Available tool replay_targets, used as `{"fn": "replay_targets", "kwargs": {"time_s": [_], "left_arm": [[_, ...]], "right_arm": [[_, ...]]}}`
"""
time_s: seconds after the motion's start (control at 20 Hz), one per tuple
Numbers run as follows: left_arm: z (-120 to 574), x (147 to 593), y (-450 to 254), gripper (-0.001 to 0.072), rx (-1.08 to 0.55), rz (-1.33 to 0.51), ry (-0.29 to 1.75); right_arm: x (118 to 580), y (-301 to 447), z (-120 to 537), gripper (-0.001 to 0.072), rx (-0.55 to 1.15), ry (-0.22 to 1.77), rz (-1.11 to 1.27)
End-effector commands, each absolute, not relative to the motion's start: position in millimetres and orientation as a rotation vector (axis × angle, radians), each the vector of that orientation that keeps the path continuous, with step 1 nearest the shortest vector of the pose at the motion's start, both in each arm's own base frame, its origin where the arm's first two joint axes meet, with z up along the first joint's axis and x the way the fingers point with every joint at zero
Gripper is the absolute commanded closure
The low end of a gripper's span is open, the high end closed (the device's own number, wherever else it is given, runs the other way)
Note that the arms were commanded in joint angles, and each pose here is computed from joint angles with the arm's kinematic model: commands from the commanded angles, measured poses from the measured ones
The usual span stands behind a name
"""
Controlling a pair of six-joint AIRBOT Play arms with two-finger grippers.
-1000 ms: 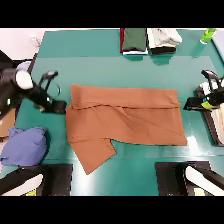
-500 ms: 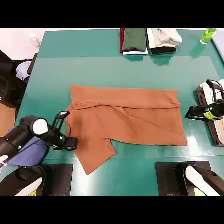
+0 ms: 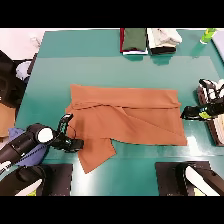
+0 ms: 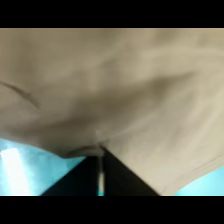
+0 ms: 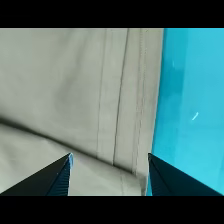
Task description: Fold the shirts.
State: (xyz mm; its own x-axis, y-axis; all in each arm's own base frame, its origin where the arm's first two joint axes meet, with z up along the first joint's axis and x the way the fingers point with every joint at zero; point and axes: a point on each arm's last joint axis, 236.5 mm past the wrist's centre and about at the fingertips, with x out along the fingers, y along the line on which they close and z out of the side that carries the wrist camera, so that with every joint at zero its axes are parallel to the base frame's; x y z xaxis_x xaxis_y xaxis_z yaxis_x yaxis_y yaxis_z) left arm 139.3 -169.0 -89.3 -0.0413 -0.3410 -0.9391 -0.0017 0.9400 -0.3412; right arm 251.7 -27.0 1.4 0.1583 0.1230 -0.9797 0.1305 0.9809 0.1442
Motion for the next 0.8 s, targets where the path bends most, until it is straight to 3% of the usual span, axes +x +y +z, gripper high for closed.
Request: {"fn": "replay_targets", "kwargs": {"time_s": [0.0,0.15,0.25,0.3,0.55,0.75], "left_arm": [[-81.8,147.3,-172.8,0.0685,-0.271,-0.289,1.568],[-62.3,166.0,-175.7,0.0685,-0.225,-0.321,1.506],[-52.7,172.8,-179.9,0.0685,-0.206,-0.354,1.479],[-50.8,174.5,-180.8,0.0685,-0.204,-0.36,1.472],[-50.7,174.8,-180.9,0.0685,-0.203,-0.362,1.47],[-50.6,174.9,-181.0,0.0685,-0.204,-0.362,1.47]], "right_arm": [[237.3,-30.1,0.2,0.0162,0.238,1.47,-0.015],[211.0,-40.4,-0.2,0.0158,0.306,1.56,-0.047],[201.4,-49.7,-1.0,0.0068,0.358,1.58,-0.08],[196.1,-52.4,-5.4,0.0059,0.383,1.592,-0.095],[149.5,-37.4,-59.5,0.0059,0.49,1.727,-0.11],[144.4,-28.3,-84.7,0.0061,0.523,1.713,-0.113]]}}
